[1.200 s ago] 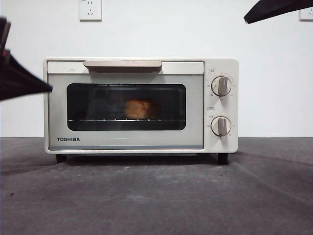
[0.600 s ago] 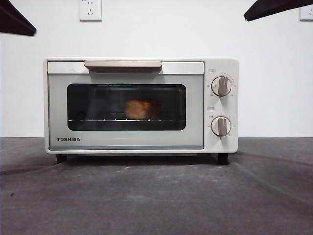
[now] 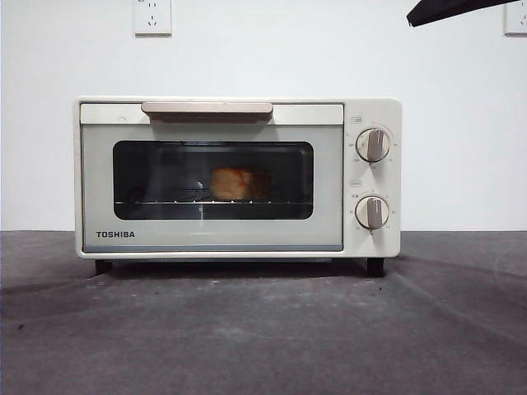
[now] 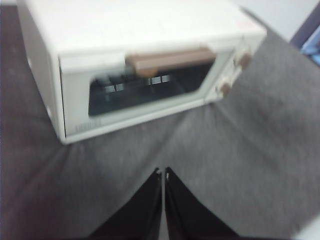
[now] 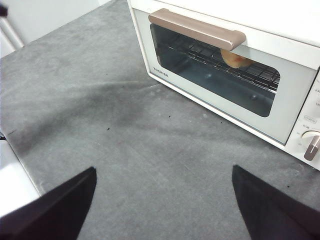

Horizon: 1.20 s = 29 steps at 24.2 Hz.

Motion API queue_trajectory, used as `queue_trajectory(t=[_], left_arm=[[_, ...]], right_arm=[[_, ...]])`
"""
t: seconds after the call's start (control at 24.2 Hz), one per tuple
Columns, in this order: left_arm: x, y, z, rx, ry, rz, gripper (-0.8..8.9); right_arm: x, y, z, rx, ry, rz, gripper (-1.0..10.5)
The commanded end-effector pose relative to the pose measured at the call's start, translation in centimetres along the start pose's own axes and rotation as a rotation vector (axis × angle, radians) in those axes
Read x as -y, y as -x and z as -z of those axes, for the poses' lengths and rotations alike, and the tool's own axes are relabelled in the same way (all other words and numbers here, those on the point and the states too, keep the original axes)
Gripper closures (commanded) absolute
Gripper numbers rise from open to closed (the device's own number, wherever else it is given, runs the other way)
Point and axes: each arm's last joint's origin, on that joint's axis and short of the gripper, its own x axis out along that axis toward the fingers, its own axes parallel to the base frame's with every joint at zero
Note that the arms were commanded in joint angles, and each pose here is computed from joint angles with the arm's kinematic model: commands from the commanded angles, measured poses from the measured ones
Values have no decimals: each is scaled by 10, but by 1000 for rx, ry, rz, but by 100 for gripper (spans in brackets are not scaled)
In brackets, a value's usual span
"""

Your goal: The left arm flap open the oven, the right arm pick bread and place it into oven, the left arm flap close the oven

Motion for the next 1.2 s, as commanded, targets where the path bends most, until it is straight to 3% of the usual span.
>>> queue_trajectory(t=[0.04,0.58,0.66,0.83,1.2], left_arm=[[3,6,3,-30,-54,3,798],[4,9,5,-22,-61,3,798],[4,9,5,-22,-61,3,797],[4,9,5,-22,-61,3,797],[4,9,5,-21,-61,3,797]], right_arm=[[-2,0,-3,14,-3,-7,519],[-2,0,-4,20,-3,12,527],[-1,0,-4,22,-5,21,623],[0,0,-4,33,-6,73,930],[2,0,-4,43,-6,120,941]])
